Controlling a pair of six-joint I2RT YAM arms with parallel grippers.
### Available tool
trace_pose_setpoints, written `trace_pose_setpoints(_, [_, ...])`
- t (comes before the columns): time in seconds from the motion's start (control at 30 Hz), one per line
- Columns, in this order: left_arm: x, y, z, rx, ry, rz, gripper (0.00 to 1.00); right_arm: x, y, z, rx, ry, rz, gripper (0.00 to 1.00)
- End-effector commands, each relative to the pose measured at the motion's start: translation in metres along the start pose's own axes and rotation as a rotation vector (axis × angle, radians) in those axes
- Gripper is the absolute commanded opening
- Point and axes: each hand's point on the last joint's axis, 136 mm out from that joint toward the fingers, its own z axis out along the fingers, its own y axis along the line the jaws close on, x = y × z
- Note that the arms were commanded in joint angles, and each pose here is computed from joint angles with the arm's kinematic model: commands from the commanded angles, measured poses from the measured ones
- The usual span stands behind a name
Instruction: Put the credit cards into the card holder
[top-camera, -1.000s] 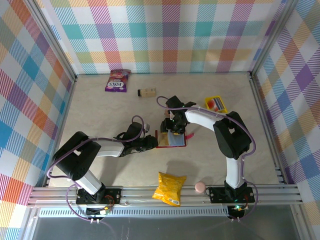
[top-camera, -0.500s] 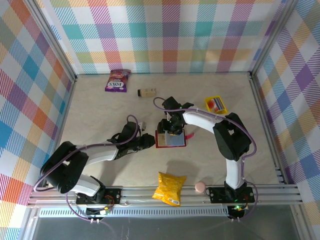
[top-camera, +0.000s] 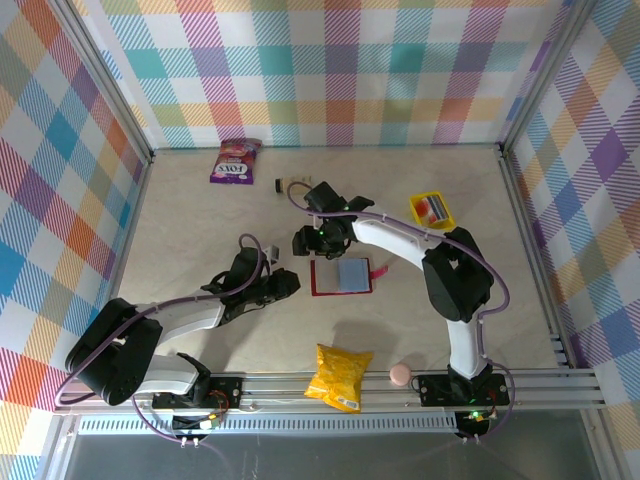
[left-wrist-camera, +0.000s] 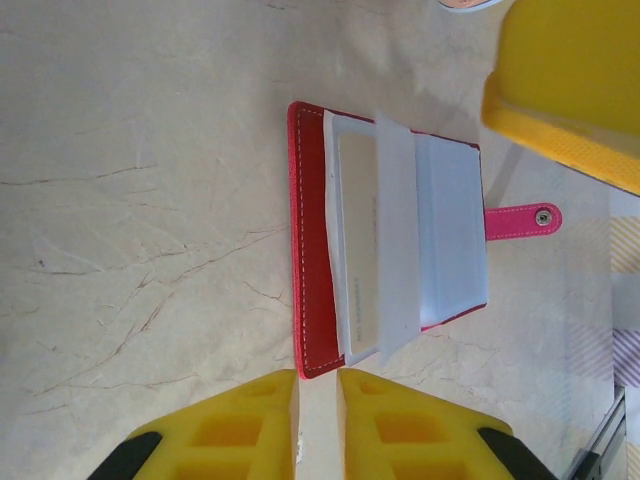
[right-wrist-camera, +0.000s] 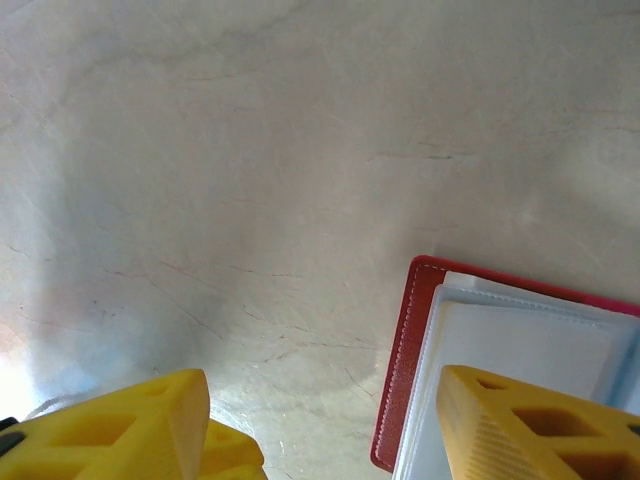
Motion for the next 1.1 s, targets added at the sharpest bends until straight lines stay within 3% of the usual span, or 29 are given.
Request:
trace_pose_setpoints(0.0, [-0.002,-0.009,-0.004,0.055,-0.012,0.013,0.19,-0.021,0.004,-0.045,0.006,-0.119,-0.007,0.63])
trace_pose_setpoints(0.17, [-0.003,-0.027,-0.005,0.156,-0.015,0.045,0.24,-0.032,-0.056,-0.099,0.087,-0.237,0.039,0.62])
trace_pose_setpoints(0.37, [0.002,-0.062,-0.008,0.335,0.003,0.089,0.34,-0.034,-0.178,-0.164,0.234,-0.366,0.046,0.56])
trace_pose_setpoints(0.43, [0.004,-0.07,-0.011,0.368,0.002,0.114,0.42,-0.034,-0.214,-0.174,0.326,-0.387,-0.015,0.56])
trace_pose_setpoints(0.63, [0.007,-0.082,-0.014,0.444,0.006,0.139,0.61,-0.041,-0.261,-0.166,0.398,-0.292,-0.064,0.57])
trace_pose_setpoints(0.77, [0.01,-0.08,-0.01,0.442,0.029,0.134,0.64,-0.055,-0.297,-0.161,0.512,-0.238,-0.07,0.58])
trace_pose_setpoints(1.07, [0.012,-0.083,-0.012,0.449,0.035,0.172,0.75,-0.083,-0.349,-0.149,0.543,-0.156,-0.181,0.68])
